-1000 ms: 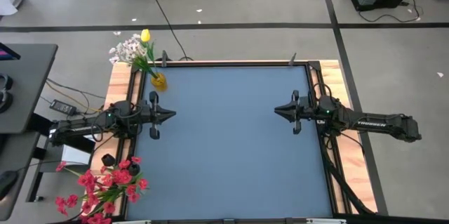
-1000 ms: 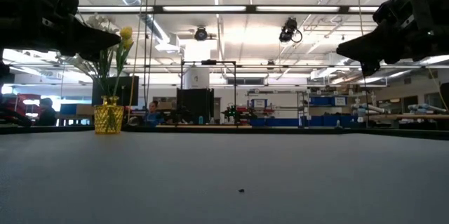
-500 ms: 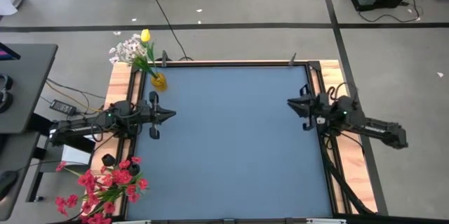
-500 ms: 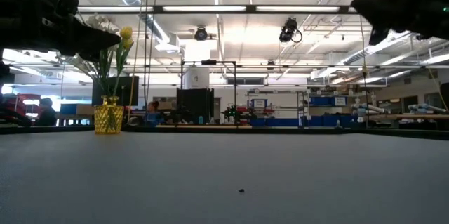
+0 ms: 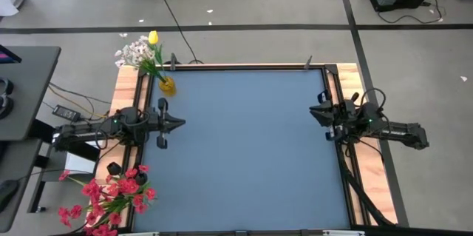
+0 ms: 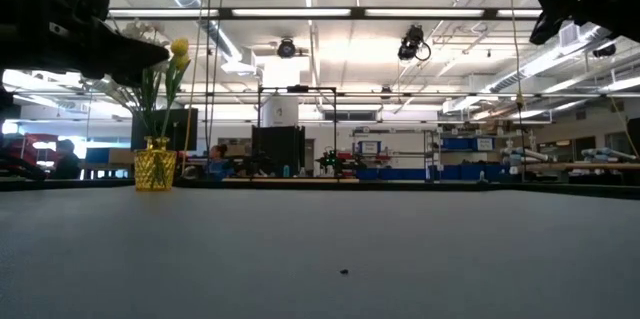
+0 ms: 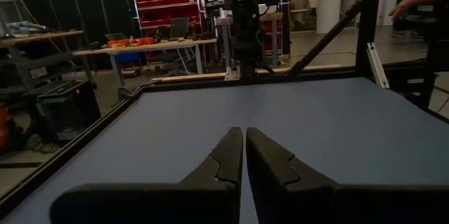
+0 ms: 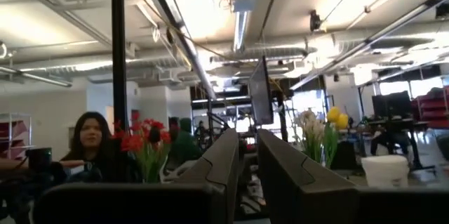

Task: Sort flowers into vase by color
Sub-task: Return to Home Position

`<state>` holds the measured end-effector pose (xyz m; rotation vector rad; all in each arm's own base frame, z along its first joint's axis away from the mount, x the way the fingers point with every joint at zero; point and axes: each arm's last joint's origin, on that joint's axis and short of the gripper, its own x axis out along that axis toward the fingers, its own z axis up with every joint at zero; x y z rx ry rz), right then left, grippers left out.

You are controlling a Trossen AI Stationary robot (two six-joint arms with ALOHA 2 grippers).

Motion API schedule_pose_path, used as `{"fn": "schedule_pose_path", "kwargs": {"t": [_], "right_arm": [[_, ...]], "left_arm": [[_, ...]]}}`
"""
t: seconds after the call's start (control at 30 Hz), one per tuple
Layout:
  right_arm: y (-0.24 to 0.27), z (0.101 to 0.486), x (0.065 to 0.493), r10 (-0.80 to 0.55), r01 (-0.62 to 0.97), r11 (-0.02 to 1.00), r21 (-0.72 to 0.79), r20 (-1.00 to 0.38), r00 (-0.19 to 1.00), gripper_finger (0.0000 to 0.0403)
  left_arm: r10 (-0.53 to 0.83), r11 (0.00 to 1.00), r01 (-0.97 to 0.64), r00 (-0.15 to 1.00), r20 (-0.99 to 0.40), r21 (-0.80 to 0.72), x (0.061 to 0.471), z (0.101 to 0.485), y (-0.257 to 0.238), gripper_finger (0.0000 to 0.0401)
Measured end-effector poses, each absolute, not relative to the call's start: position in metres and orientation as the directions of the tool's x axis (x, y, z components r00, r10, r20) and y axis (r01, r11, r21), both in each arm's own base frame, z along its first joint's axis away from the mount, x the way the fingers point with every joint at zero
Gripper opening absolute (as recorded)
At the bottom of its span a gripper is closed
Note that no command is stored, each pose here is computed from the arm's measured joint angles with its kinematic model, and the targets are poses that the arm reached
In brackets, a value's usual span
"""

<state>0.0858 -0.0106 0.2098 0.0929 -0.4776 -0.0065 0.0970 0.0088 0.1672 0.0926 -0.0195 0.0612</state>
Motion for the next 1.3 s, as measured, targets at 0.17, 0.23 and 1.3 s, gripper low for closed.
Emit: {"fn": "schedule_pose_path", "kwargs": {"t": [0.17,0.23,1.3], "right_arm": [[-0.0111,0.2098,0.0857,-0.033,-0.010,0.996,0.091,0.460,0.887,0.0064],[-0.0111,0.2097,0.0858,-0.033,-0.010,0.996,0.091,0.459,0.888,0.0065],[-0.0112,0.2093,0.0863,-0.033,-0.010,0.996,0.091,0.454,0.890,0.0062]], "left_arm": [[0.075,0.993,-0.077,0.997,0.022,0.094,0.0968,0.1672,0.0102,0.0027],[0.075,0.993,-0.077,0.997,0.022,0.094,0.0969,0.1672,0.0102,0.0027],[0.075,0.993,-0.077,0.997,0.027,0.093,0.0970,0.1677,0.0102,0.0027]]}}
